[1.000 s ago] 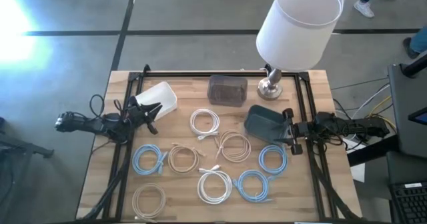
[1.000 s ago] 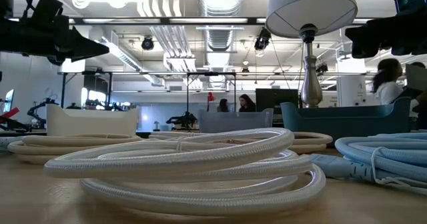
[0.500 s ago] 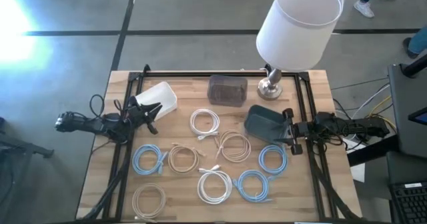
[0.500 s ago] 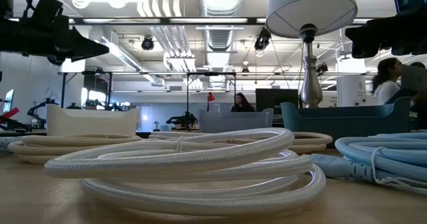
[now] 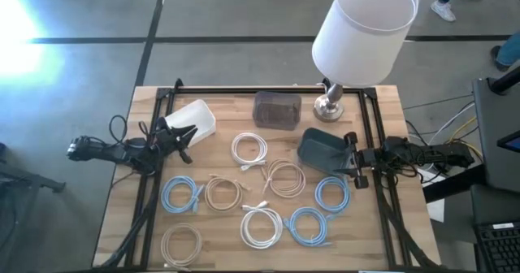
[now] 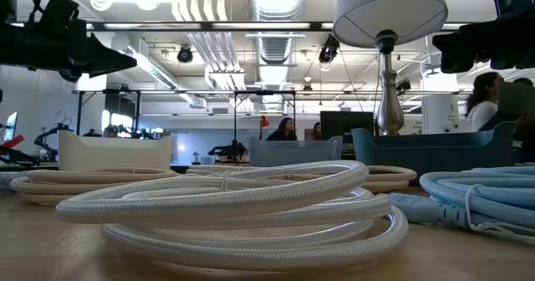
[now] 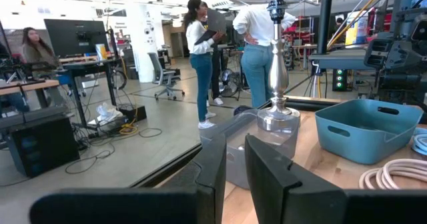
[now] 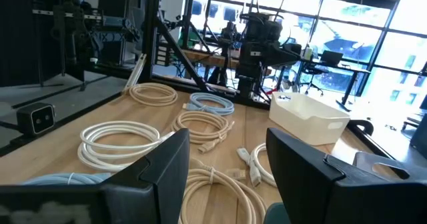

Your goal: Pick & Place USB Port

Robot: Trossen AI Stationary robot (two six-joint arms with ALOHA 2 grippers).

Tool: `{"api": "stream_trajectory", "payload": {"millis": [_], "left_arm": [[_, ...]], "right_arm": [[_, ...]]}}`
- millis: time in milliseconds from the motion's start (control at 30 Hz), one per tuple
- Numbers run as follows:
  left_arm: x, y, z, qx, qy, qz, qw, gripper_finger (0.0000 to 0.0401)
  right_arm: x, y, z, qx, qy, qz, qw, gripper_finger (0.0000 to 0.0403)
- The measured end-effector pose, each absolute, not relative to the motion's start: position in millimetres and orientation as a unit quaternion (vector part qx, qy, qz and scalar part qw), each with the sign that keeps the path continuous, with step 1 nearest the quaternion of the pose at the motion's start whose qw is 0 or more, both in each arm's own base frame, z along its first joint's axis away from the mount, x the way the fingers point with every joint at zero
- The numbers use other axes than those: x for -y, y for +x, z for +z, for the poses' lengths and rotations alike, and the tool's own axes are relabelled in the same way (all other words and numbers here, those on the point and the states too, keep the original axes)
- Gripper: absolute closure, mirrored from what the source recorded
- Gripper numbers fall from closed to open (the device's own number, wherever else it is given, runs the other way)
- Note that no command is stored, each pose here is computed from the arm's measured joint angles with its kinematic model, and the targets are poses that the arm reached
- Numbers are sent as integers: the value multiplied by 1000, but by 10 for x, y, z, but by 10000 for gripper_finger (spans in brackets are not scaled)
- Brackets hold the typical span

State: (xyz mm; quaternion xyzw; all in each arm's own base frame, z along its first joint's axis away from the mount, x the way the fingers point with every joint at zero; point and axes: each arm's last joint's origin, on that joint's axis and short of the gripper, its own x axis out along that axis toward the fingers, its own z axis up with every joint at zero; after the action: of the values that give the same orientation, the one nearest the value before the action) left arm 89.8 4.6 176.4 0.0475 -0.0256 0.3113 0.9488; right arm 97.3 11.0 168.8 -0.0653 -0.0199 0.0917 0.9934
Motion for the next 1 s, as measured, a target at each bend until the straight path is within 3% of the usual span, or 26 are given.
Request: {"api": "stream_trajectory", "payload": {"millis": [433,700,1000], "left_arm": [[-46,898,1764,26,47,311,949,341],[-46,898,1764,26,48,311,949,341],[-44,899,1764,33,27,307,951,341]], "right_arm": [[-110,973,1688,20,-63,92,994,207],[-111,973,1689,0,147,95,985,207],[-109,973,1694,12,59,92,994,206]]}}
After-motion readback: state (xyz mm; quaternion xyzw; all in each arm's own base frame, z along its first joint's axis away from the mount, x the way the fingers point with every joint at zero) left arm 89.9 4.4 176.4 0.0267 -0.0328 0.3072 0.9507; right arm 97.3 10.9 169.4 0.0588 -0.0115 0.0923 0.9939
